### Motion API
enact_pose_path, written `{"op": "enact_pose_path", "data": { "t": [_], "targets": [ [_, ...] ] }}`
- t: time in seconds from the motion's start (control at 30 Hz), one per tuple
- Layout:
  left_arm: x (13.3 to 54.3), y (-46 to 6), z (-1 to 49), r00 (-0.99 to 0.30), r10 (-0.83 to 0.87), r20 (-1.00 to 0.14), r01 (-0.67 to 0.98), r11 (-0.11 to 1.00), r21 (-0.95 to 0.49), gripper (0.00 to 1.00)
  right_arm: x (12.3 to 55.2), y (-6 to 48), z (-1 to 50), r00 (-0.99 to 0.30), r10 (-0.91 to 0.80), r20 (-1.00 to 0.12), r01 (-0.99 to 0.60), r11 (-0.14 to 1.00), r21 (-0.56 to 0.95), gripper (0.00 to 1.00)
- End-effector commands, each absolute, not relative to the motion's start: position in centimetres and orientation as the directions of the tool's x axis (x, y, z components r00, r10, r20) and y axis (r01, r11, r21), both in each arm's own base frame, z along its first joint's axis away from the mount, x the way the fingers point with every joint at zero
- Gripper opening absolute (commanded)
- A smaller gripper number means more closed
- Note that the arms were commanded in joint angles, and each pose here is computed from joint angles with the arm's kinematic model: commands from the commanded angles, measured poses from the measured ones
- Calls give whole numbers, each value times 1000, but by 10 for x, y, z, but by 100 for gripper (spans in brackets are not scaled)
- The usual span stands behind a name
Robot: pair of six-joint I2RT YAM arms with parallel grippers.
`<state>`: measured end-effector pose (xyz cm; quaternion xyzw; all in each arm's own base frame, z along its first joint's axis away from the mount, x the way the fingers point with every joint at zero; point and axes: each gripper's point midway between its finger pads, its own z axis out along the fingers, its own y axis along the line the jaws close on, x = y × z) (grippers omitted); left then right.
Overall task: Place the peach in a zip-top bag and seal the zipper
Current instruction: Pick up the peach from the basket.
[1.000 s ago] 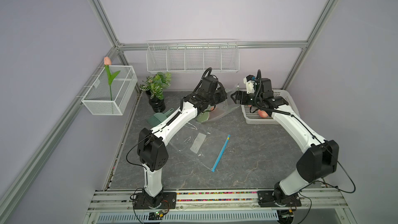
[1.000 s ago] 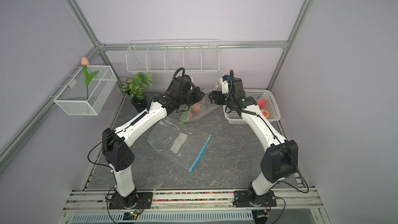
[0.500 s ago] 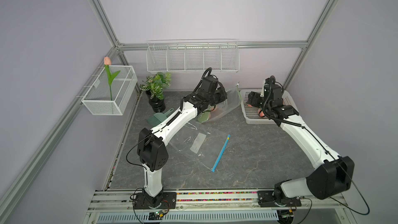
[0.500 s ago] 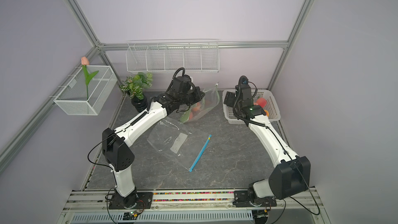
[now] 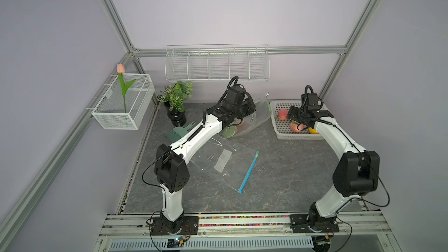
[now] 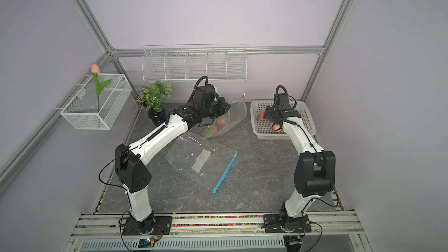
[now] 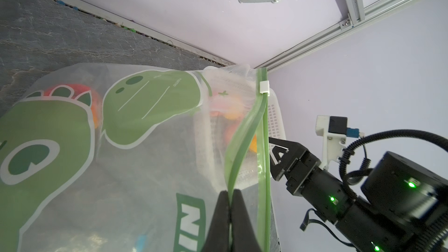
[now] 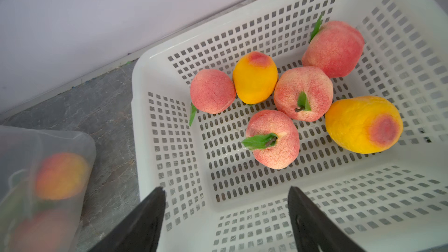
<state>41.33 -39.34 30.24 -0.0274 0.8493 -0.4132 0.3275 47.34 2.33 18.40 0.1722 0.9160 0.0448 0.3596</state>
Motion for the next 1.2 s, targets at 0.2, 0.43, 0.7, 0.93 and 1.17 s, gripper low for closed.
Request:
{"op": "enact_pose_path", "data": {
  "t": [0.2,0.43,0.7,0.93,1.17],
  "targets": [
    [410,-394,306,-782,-322,-533,227,650,-726,0,492,7,135,-742,389,-545,341,920,193,84],
    [411,-395,304,-785,-320,-531,226,650,-725,0,499,-12,108,-750,429,-503,418,897,142,87],
    [411,-395,305,-784,-321,-531,226,650,-725,0,508,-18,89,-767,447,-460,437,889,137,88],
    [411,-394,306,-782,-321,-535,228,652,-723,0,514,-19,79,-780,453,-432,442,887,133,88],
    [410,-394,307,-782,-319,-536,229,652,-723,0,516,-21,70,-785,469,-406,453,880,141,86]
  ]
}}
